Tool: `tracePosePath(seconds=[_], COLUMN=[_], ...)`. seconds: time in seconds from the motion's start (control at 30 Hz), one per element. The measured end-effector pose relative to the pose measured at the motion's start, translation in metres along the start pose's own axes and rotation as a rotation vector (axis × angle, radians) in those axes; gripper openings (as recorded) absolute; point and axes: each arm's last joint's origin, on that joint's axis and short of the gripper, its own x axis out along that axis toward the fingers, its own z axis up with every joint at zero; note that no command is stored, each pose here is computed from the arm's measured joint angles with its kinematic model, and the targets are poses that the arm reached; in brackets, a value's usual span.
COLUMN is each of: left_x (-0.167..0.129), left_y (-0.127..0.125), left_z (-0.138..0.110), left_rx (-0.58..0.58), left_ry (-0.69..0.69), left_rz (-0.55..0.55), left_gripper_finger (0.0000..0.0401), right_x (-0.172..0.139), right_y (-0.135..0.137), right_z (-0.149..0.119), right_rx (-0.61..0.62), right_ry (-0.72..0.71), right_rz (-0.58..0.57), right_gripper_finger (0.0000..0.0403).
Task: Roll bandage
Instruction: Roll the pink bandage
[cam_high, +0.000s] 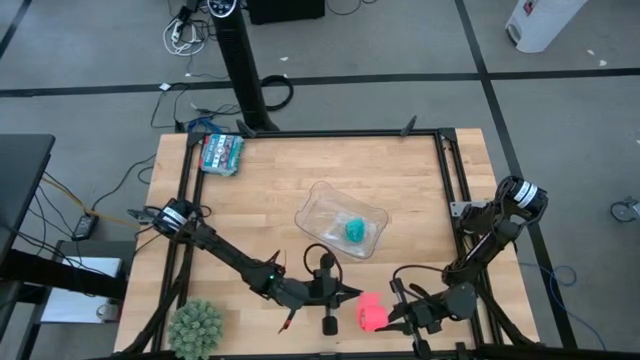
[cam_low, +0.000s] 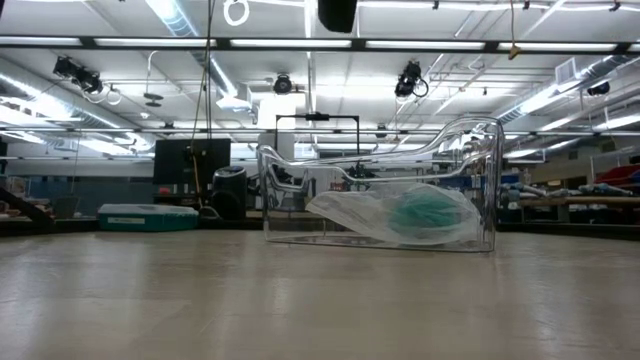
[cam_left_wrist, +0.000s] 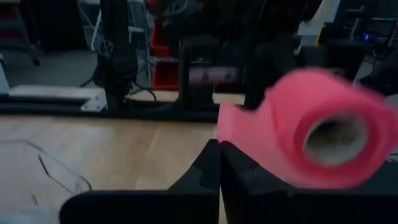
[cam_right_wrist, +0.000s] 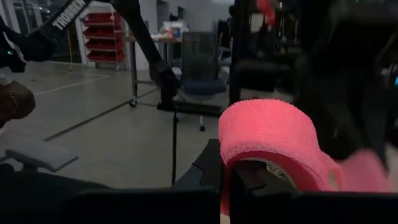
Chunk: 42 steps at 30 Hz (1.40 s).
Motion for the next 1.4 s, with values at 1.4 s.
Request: tracePosePath(seconds=[1.4], left_x=[-0.002], left_y=[-0.005], left_z=[0.005], left_rx=[0.018], left_ry=[-0.046], left_rz=[-0.100], left_gripper_finger=[0.0096], right_x=[0.008], right_y=[-0.019], right_z=[-0.012], right_rx=[0.017], right_ry=[0.089], right_rz=[-0.199], right_gripper_finger=[0.0004])
